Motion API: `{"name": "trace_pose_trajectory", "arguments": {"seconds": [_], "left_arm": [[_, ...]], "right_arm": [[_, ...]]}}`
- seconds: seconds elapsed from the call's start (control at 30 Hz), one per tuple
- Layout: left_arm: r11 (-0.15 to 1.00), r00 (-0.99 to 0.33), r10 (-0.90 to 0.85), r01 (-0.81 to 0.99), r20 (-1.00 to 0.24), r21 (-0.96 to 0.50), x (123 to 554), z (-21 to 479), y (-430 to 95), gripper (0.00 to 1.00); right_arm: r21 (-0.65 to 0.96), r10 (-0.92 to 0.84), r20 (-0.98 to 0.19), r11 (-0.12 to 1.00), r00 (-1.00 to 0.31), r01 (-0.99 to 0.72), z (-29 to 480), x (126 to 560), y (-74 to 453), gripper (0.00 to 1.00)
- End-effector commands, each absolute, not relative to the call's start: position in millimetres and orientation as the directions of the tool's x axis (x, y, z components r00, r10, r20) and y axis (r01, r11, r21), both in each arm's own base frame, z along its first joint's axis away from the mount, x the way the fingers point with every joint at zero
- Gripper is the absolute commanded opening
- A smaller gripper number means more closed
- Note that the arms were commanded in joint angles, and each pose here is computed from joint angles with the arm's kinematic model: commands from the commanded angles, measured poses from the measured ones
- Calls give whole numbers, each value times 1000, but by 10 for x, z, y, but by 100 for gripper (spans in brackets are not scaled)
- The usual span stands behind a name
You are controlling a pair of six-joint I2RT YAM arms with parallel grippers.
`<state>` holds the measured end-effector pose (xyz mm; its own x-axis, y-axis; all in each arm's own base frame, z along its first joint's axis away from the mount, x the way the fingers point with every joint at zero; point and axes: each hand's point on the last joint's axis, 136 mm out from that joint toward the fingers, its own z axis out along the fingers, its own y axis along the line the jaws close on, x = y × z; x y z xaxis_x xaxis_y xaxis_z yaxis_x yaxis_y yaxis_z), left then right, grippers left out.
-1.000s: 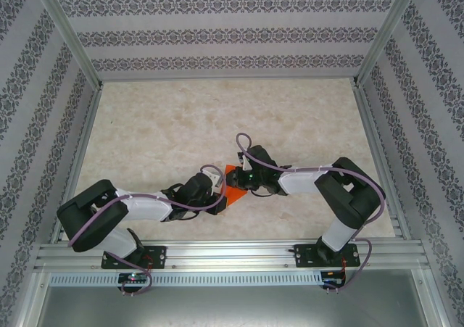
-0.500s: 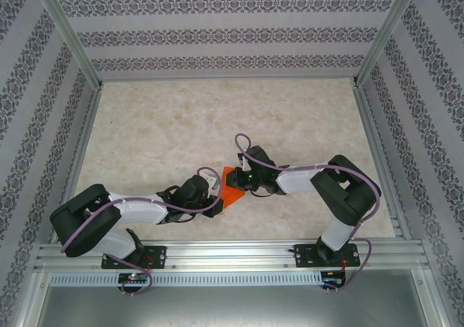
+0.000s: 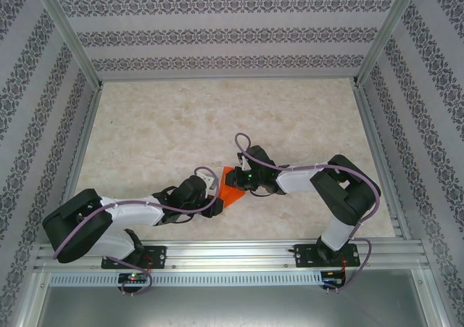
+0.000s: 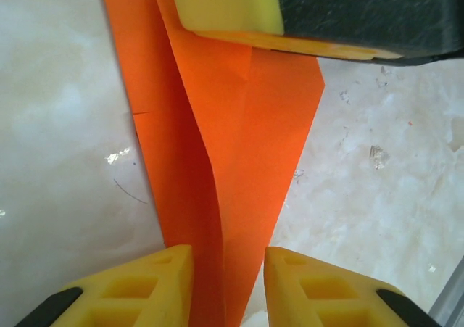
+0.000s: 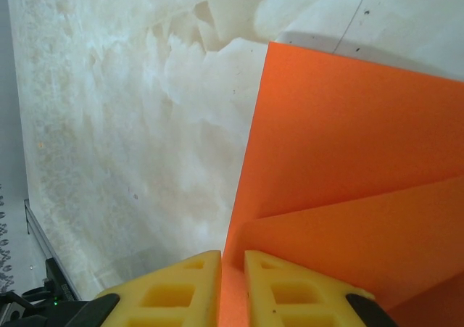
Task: Fold a paper plane with a square sheet of paper (pick it up from the middle)
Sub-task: Fourth fold the wing at the center of the table.
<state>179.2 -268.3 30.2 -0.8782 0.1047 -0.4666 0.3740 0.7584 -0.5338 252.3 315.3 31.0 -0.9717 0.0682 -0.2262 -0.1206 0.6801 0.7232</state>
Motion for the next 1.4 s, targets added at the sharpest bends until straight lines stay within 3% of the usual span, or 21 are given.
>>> {"name": "trace_pose_trajectory", "arguments": {"seconds": [0.0, 0.43, 0.67, 0.87, 1.37], "left_arm": [[757, -886, 67, 345, -458, -556, 1817, 350, -2650, 33], [780, -906, 85, 320, -415, -538, 1779, 236, -2597, 27], [792, -910, 79, 306, -407, -529, 1769, 171, -2551, 8], [798, -925, 51, 265, -377, -541, 1715, 54, -2493, 0], [812, -936, 53, 243, -347, -531, 1707, 1, -2459, 0]], "right_arm": [[742, 61, -254, 652, -965, -155, 411, 2600, 3251, 17], [744, 51, -258, 647, -965, -165, 431, 2590, 3280, 18], [744, 50, -258, 647, -965, -165, 438, 2584, 3278, 19], [764, 62, -279, 619, -958, -183, 571, 2608, 3297, 21], [750, 67, -253, 644, -965, -152, 421, 2599, 3260, 22]]}}
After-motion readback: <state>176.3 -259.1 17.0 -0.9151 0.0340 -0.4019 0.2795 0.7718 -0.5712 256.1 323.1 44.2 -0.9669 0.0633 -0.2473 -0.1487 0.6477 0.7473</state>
